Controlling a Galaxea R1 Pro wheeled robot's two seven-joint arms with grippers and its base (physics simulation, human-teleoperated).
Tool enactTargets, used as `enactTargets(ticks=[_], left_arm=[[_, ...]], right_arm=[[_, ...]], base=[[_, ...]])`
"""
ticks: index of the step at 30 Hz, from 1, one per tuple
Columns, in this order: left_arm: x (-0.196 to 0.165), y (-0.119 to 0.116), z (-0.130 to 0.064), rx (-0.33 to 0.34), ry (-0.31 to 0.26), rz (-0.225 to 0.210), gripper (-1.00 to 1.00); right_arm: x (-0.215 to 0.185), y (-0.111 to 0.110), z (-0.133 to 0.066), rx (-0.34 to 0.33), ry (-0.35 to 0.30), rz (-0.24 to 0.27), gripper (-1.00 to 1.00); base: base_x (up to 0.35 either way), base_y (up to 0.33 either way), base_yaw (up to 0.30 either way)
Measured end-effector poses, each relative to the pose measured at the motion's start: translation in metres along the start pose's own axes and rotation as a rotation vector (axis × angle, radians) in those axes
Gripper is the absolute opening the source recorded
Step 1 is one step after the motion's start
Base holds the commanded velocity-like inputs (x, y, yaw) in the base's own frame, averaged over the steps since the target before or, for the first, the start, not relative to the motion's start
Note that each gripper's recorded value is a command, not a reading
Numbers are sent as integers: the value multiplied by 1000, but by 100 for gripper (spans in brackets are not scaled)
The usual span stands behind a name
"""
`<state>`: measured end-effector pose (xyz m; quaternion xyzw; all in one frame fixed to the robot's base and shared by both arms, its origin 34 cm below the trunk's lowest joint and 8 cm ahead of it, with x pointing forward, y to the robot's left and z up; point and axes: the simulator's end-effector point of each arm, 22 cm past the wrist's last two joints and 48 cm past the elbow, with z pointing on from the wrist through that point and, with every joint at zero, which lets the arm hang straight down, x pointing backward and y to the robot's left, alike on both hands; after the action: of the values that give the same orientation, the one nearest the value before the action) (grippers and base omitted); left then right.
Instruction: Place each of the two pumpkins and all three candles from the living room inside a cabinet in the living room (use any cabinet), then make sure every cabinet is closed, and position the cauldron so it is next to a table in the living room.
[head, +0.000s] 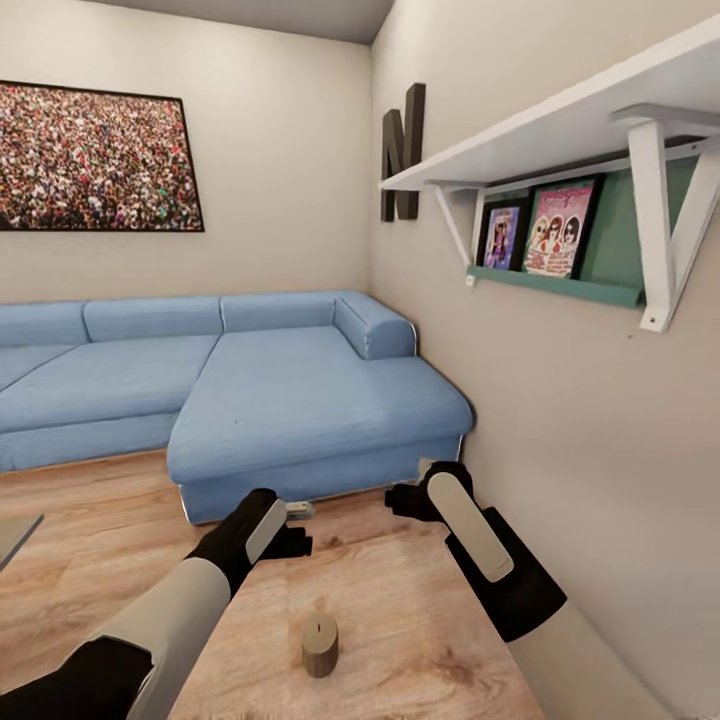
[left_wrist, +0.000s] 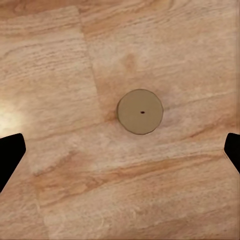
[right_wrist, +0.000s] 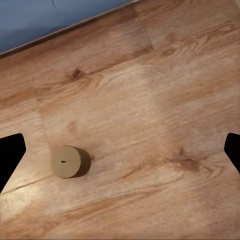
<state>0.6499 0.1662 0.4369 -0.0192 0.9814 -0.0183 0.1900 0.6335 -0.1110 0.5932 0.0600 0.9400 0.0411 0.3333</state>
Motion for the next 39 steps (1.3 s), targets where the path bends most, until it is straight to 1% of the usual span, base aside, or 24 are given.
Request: enactTargets(ticks=[7, 32, 39], left_arm=[[2, 0, 12, 3, 13, -1, 100], [34, 5, 64, -7, 107, -4, 100], [38, 6, 79, -8, 106, -15, 100]], right_arm=[[8, -2, 14, 7, 25, 1, 100], [42, -8, 63, 22, 126, 5, 100], [52, -9, 76, 25, 155, 5, 100]], base=[[0, 0, 0], [0, 0, 0], [0, 0, 0]])
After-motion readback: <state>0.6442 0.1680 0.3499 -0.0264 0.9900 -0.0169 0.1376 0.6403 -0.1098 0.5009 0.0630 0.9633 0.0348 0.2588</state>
